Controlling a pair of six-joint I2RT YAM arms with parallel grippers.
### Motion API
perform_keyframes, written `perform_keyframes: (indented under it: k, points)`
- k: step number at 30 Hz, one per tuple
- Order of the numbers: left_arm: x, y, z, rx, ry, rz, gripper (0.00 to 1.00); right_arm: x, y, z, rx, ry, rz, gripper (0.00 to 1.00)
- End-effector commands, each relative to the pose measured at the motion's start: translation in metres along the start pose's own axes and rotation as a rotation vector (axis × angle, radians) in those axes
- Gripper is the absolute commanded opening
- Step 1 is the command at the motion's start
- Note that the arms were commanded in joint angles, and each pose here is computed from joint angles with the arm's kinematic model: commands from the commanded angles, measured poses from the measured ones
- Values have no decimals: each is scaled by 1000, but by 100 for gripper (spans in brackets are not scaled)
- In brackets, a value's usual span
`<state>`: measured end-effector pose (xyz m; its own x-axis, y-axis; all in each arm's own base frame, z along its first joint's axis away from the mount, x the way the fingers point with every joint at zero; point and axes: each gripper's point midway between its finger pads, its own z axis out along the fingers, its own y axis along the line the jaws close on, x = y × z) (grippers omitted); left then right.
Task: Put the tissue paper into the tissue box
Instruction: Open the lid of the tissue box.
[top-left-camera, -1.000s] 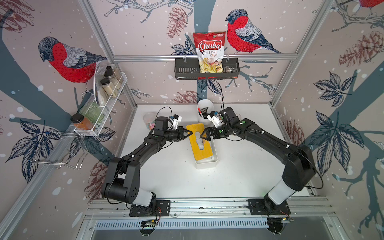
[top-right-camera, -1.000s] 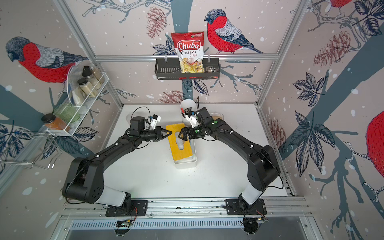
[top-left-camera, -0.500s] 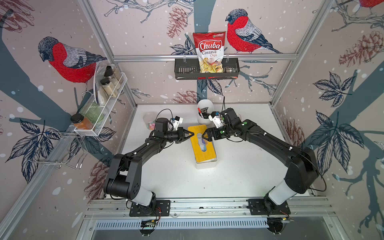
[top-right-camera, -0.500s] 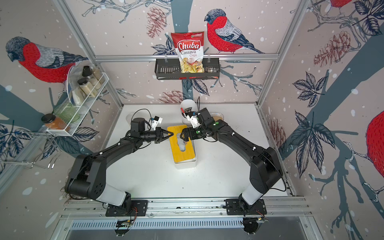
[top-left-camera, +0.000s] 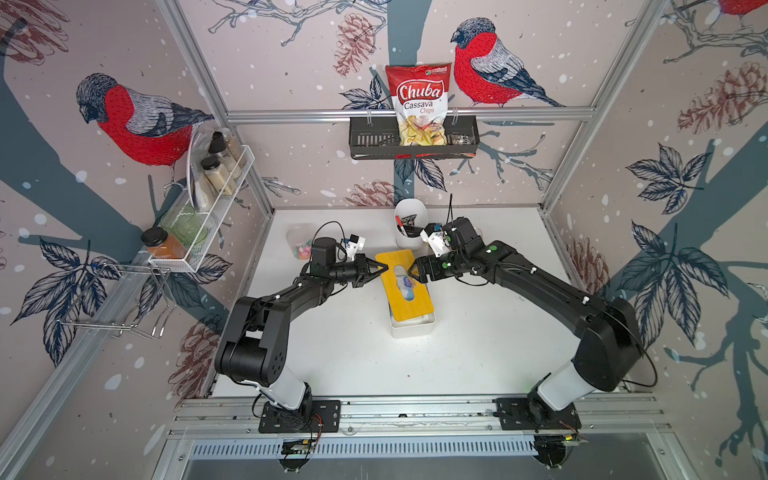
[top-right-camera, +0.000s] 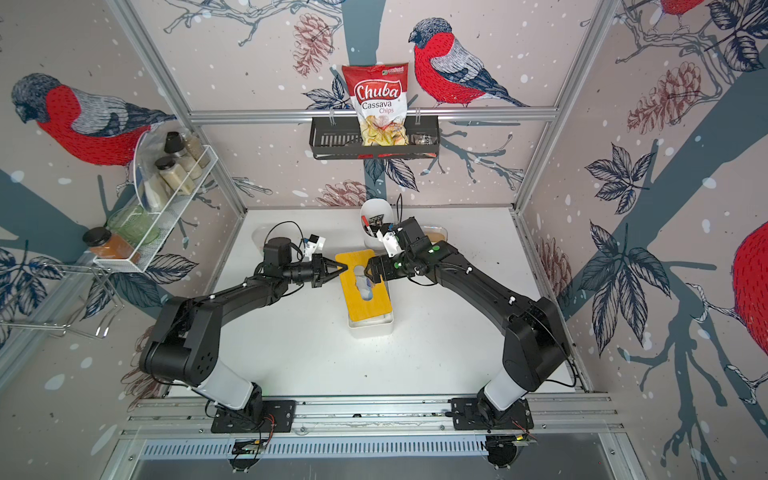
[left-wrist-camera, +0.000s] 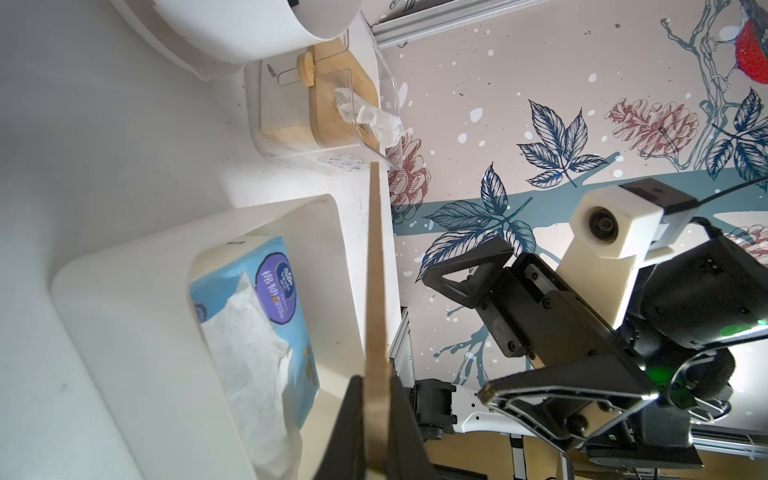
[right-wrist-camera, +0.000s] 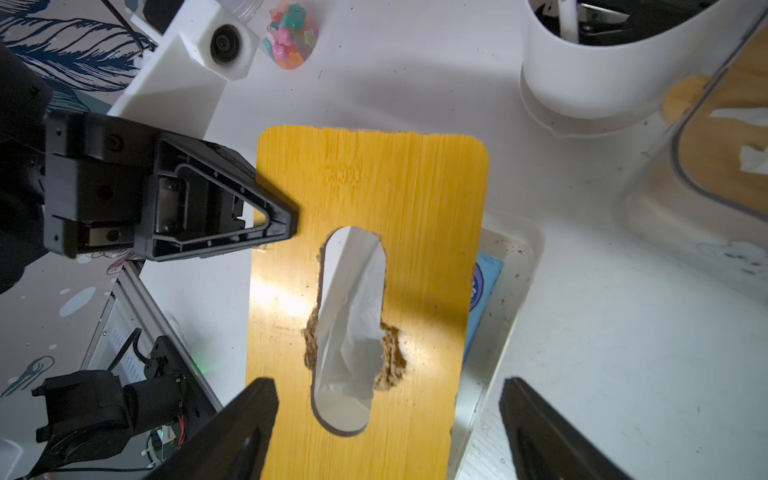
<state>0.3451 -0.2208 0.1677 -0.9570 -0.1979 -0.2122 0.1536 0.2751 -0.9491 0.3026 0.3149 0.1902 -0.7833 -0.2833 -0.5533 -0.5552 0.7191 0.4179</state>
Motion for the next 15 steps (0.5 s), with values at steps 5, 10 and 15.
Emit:
perform_keyframes:
  k: [5,10,15]
  points:
    - [3,-3,3,54,40,12,0,4,-6,5,36,17,-1,90]
    - [3,2,5,51,50,-6,0,6,-7,7,50,28,-3,91]
    - [5,4,9,40,74,-7,0,8,-15,8,85,34,2,90]
